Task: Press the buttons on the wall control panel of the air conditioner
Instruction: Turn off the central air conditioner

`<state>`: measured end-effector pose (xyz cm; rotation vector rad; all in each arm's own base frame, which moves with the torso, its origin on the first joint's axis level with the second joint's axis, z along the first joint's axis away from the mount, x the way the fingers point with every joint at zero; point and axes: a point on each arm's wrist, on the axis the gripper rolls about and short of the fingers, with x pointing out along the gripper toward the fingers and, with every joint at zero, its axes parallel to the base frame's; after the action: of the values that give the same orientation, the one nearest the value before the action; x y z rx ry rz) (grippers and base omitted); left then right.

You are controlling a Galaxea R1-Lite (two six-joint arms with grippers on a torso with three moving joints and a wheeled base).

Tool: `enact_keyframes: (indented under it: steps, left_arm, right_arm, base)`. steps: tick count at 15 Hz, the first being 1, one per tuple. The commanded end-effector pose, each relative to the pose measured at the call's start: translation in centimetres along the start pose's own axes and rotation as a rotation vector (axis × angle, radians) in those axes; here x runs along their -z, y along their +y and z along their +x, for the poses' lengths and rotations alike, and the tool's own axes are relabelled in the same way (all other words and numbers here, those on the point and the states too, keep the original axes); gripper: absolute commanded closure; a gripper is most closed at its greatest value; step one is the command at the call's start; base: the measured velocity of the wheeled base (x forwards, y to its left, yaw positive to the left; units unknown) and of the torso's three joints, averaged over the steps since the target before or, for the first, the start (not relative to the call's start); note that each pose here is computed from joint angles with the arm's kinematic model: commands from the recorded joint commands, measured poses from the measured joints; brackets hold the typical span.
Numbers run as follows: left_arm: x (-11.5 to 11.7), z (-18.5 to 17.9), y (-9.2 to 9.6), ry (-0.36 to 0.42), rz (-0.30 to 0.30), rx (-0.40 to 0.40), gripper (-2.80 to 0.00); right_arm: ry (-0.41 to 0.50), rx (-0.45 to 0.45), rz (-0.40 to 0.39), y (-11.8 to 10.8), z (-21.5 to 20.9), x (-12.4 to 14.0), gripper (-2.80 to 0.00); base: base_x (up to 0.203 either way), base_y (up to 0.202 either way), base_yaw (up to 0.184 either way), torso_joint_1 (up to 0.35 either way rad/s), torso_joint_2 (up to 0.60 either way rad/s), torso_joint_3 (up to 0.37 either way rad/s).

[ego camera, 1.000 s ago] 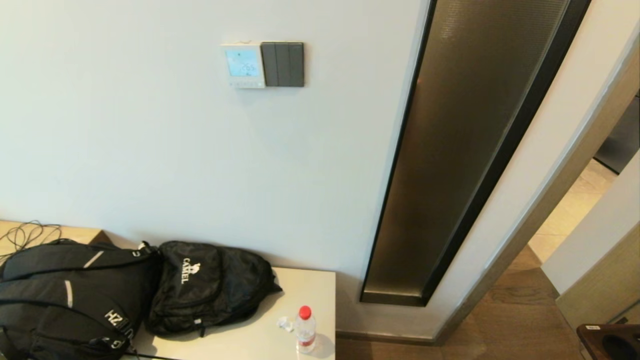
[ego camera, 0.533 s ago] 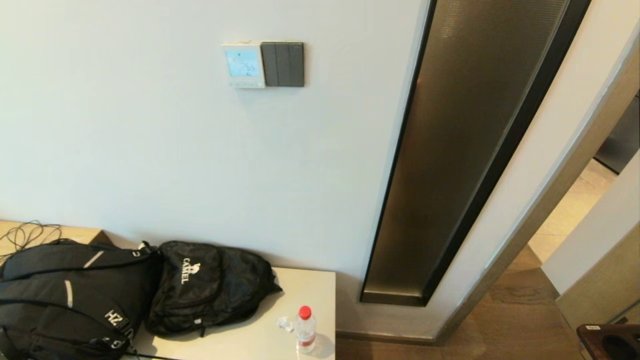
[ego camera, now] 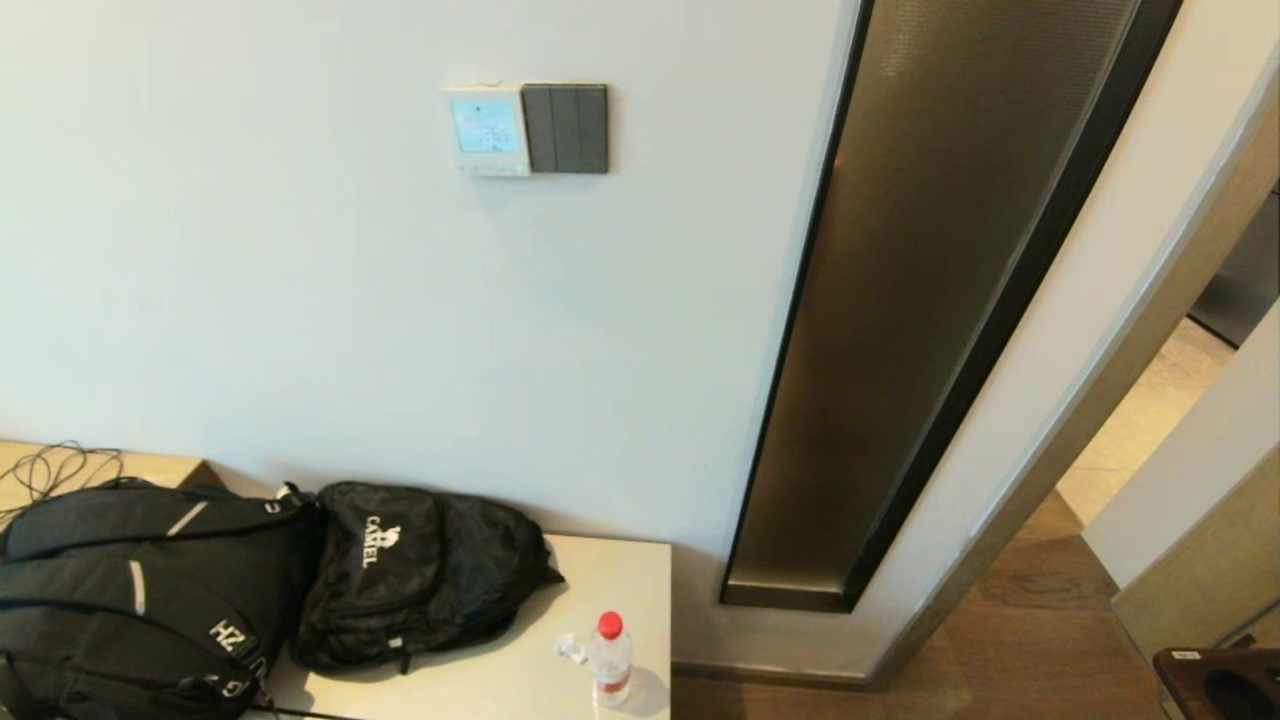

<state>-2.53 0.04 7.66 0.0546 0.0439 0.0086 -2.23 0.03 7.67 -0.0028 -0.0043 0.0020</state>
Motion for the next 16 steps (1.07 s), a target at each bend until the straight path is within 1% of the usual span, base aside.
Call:
enact_keyframes:
  steps: [1,4,5,7,8,16]
  left_arm:
    - [-0.01,-0.01,0.0,0.004,0.01,0.002,0.0]
    - [0.01,0.02,-0.02,0.0,0.019,0.01,0.0]
    - [0.09,0.06,-0.06,-0.001,0.037,0.023,0.0]
    - [-0.03,0.24,-0.07,-0.048,0.045,0.026,0.0]
    - [0.2,0.27,-0.08,-0.033,0.045,0.027,0.0]
    - [0.14,0.27,-0.06,-0.039,0.036,0.021,0.0]
  right_arm:
    - [0.002,0.0,0.0,0.0,0.02,0.04,0.0]
    - [0.003,-0.003,0.0,0.01,0.02,0.04,0.0]
    - [0.003,-0.003,0.0,0.01,0.02,0.04,0.0]
    - [0.002,-0.003,0.0,0.01,0.02,0.04,0.0]
    - [0.001,-0.003,0.0,0.01,0.01,0.04,0.0]
    - [0.003,-0.003,0.0,0.01,0.02,0.04,0.0]
  base:
    - [0.0,0.0,0.0,0.0,0.0,0.0]
    - [0.0,0.0,0.0,0.0,0.0,0.0]
    - [0.0,0.0,0.0,0.0,0.0,0.0]
    - [0.0,0.0,0.0,0.0,0.0,0.0]
    - [0.0,0.0,0.0,0.0,0.0,0.0]
    - [0.0,0.0,0.0,0.0,0.0,0.0]
